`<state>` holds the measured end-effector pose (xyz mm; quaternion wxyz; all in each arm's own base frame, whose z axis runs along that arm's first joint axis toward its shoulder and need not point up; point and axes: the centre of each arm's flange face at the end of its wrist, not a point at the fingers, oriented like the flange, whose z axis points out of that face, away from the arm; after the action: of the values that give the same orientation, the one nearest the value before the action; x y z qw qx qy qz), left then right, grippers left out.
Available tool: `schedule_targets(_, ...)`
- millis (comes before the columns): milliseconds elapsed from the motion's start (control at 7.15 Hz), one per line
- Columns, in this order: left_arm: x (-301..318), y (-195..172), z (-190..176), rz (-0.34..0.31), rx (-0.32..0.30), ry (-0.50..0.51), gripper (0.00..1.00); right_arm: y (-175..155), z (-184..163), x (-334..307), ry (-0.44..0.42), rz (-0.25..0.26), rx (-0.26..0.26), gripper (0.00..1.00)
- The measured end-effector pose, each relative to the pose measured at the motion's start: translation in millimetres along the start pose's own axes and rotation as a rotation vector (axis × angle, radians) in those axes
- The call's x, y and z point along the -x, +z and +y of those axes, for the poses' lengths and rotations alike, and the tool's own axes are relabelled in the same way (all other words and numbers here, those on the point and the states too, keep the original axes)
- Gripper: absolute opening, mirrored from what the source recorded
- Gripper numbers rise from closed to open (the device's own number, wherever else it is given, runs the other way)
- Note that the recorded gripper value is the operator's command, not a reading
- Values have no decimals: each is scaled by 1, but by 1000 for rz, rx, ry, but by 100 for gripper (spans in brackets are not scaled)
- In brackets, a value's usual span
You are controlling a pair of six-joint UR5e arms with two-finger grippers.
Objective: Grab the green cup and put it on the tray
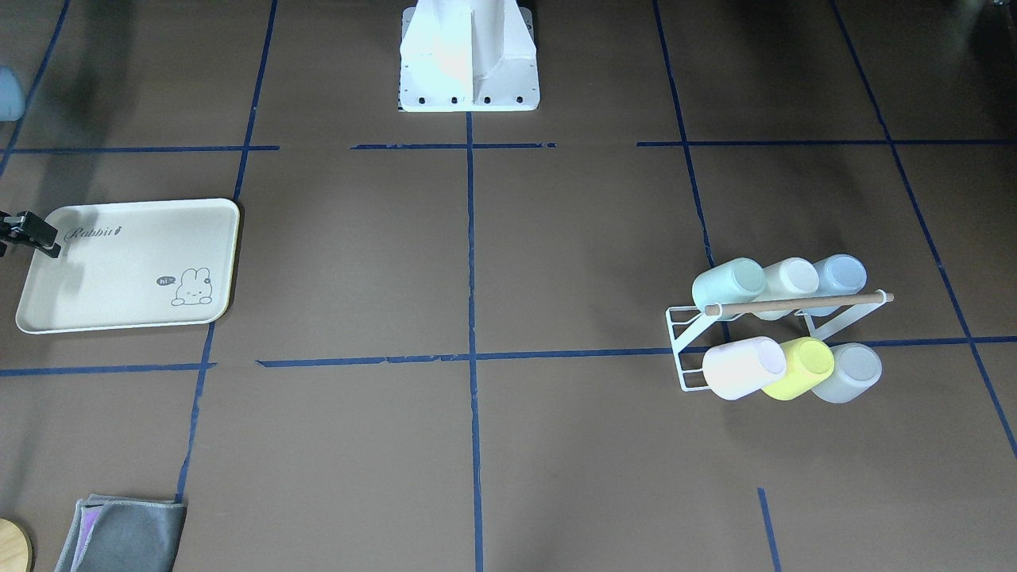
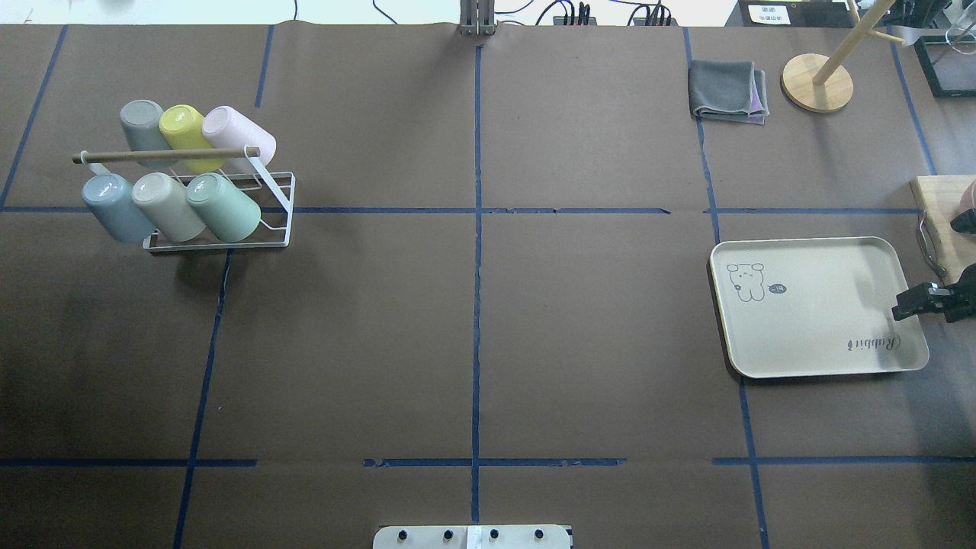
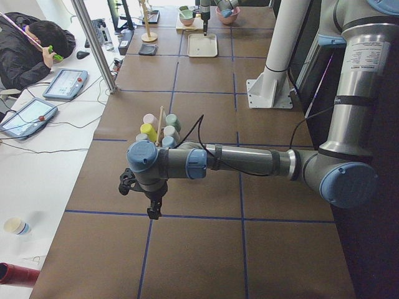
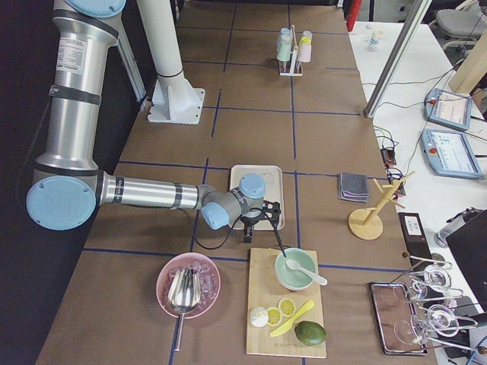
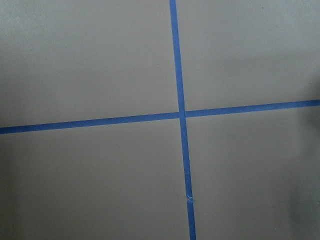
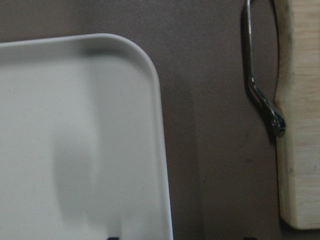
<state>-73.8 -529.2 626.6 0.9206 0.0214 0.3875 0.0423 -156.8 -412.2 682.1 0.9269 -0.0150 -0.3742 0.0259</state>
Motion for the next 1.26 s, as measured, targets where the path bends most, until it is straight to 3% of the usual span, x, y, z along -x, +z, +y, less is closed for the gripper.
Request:
schedule_targets(280, -1, -1, 0, 0, -3, 1, 100, 2, 1, -1, 0, 2, 5, 65)
schedule_targets(420, -1, -2, -1, 0, -4, 1, 100, 3, 1, -1, 0, 3, 7, 52)
schedule_targets(560, -1, -2, -1, -1, -5, 2, 100, 4, 1, -1, 1, 2, 8, 26)
schedule_targets(700, -1, -3, -1, -1, -5, 2, 100, 4, 1, -1, 1, 2, 9, 8)
schedule_targets(840, -1, -3, -1, -1, -5, 3, 100, 4, 1, -1, 1, 1, 9, 0)
schedule_targets(1259, -1, -3, -1, -1, -6, 2, 100, 0, 1, 4, -12, -14, 0, 0)
